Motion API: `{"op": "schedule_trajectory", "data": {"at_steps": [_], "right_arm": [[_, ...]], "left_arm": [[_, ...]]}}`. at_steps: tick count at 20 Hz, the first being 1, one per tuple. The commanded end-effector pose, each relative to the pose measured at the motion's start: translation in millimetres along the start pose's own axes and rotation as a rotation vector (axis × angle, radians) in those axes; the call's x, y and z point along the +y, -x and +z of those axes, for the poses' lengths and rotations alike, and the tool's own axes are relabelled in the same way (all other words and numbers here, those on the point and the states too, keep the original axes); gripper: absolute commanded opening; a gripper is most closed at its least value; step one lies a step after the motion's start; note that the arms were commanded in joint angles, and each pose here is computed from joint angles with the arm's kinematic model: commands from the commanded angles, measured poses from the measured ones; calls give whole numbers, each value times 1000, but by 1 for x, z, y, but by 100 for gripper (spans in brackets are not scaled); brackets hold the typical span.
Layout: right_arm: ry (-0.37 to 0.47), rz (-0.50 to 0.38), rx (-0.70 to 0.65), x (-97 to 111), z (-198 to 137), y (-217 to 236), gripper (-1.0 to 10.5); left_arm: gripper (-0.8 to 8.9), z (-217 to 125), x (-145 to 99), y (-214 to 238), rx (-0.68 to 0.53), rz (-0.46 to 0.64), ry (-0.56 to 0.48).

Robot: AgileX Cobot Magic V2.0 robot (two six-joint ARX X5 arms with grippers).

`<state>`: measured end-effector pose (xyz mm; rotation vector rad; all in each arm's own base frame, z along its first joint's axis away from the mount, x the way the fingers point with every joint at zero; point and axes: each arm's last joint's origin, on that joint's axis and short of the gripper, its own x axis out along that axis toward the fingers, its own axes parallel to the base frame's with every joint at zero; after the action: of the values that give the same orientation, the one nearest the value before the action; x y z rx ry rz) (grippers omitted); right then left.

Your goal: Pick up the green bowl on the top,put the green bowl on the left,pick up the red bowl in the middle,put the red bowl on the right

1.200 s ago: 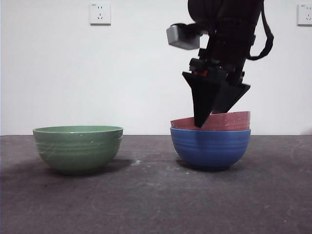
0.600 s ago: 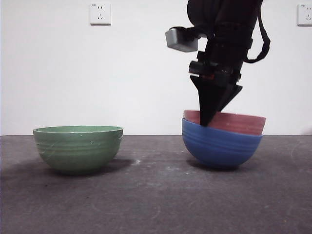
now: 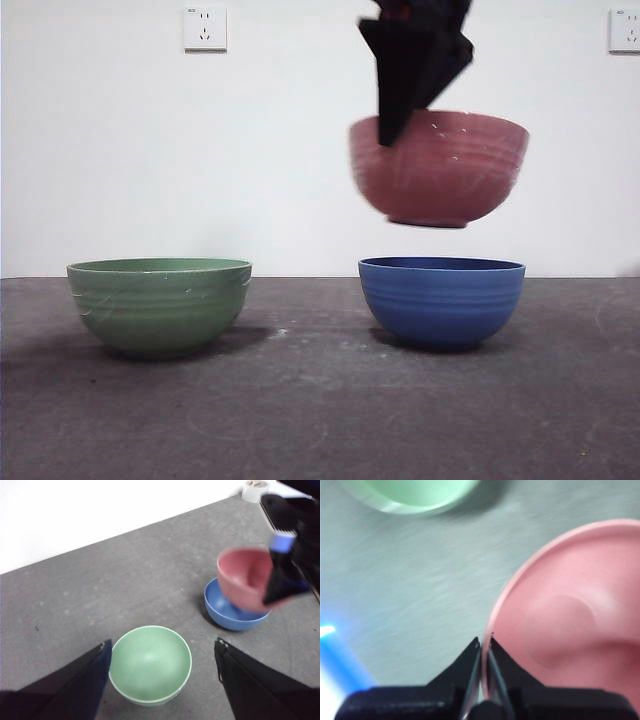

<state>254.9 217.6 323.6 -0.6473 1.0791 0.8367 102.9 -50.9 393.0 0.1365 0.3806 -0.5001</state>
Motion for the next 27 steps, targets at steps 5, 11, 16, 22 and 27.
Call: {"op": "schedule_trajectory", "data": {"at_steps": [5,11,16,22,27], "right_arm": [[47,66,-36,71,14,-10,-12],[47,86,-27,92,-1,-65,-12],[48,89,-22,94,-11,-92,17],[47,97,27,94,-11,-112,195],[38,88,-120,97,-2,-90,201]], "left_arm": [[344,1,2,-3,-4,49,4],[344,1,2,-3,3,51,4],[344,1,2,-3,2,51,5],[344,1,2,-3,1,51,5],[344,1,2,-3,0,51,5]]}}
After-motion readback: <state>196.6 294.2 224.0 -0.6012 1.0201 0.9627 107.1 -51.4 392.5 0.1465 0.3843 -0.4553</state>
